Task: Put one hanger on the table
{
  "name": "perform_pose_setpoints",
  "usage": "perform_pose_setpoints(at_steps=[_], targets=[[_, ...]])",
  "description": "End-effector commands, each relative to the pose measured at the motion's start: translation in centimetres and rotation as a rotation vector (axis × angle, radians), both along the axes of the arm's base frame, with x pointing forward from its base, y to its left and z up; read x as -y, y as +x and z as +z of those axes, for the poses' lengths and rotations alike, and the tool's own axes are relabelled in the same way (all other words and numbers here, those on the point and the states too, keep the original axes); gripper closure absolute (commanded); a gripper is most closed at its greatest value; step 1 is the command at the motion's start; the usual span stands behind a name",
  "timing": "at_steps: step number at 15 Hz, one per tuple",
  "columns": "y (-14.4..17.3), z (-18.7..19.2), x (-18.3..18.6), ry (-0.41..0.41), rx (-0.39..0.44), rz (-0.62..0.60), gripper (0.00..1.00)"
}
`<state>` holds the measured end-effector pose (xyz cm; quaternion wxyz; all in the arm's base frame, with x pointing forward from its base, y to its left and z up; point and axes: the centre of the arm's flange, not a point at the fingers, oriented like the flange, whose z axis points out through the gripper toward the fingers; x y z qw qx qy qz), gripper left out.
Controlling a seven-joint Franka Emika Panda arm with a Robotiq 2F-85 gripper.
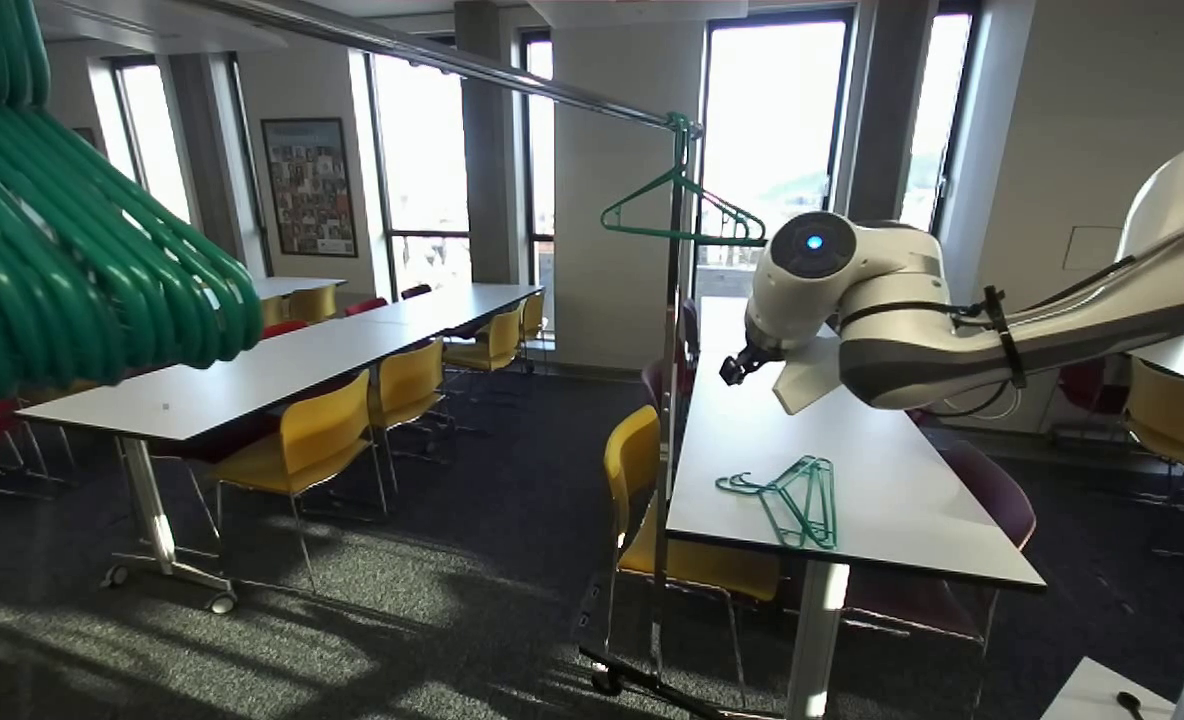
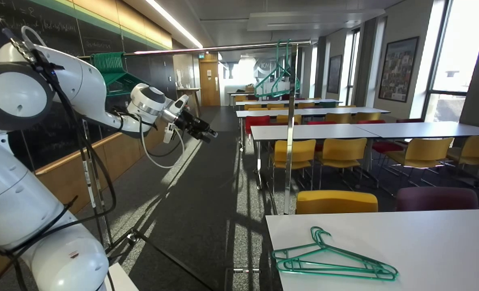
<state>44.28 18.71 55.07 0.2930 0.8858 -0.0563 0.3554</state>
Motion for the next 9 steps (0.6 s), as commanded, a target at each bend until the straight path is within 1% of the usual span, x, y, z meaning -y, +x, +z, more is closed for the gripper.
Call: perform_pose_setpoints(at_steps=[1,2,3,4,9], targets=[[-0.61,0.04,0.51,0.161,-0.093,-0.021,0.00],[-0.23,-0.28,-0.09,0.096,-0.033,-0.031,0.00],[-0.29,-0.45,-0.07,0.128,-0.063,-0.032,0.00],[-0.29,-0.51,-0.03,0.142,-0.074,-0.032,0.00],[-0.20,-0.66,0.10,0.151,-0.082,-0.036,0.00]])
